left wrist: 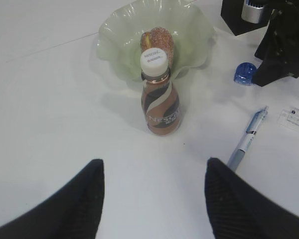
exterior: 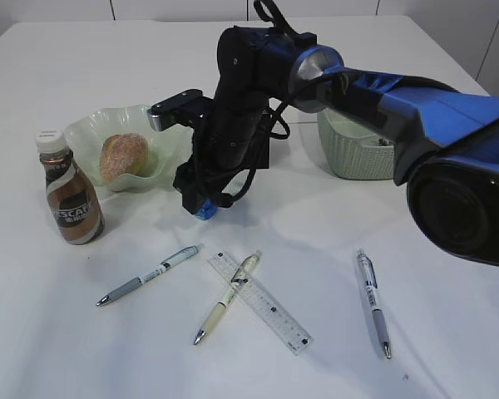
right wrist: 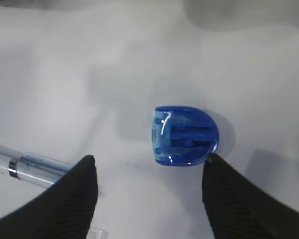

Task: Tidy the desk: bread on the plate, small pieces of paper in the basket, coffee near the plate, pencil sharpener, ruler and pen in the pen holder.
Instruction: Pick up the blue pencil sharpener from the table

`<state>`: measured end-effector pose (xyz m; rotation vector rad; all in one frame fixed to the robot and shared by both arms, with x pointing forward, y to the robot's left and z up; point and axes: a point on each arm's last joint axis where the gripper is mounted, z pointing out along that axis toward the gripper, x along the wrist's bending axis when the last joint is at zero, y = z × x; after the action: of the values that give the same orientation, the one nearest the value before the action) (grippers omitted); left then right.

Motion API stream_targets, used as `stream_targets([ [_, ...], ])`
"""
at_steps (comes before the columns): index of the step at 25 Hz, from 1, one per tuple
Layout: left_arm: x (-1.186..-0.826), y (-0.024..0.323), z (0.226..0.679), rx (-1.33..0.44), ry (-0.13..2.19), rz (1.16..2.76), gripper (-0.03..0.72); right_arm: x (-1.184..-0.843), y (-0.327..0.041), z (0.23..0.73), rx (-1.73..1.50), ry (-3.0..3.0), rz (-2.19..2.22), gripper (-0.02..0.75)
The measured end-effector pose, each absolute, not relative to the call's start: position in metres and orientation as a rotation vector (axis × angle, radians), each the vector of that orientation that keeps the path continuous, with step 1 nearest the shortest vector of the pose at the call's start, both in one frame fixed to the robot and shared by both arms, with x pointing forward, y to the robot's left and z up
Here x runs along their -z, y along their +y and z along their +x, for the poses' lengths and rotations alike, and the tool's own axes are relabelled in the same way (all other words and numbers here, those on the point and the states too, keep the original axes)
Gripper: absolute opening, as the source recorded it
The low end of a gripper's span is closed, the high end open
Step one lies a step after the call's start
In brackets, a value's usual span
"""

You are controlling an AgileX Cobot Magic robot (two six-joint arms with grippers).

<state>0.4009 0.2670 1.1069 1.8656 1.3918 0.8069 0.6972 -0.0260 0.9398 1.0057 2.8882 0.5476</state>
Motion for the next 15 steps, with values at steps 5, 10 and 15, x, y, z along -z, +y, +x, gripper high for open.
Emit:
stream_targets([
  [5, -1.1069, 0.267, 0.4009, -0.807, 1.392, 1.866, 0.448, -0.9407, -0.0241, 0.6987, -0.588, 2.871, 1.006, 0.545],
  [10, -1.1069, 0.267, 0.4009, -0.807, 1.392, 1.866, 0.448, -0.9406, -0.0234, 0.7012, -0.608, 2.846, 0.998, 0.552],
  [15, -1.1069, 0.267, 0.4009, -0.807, 1.392, 1.866, 0.448, -0.941, -0.0235, 0.7032, -0.615, 2.823, 0.99, 0.553],
])
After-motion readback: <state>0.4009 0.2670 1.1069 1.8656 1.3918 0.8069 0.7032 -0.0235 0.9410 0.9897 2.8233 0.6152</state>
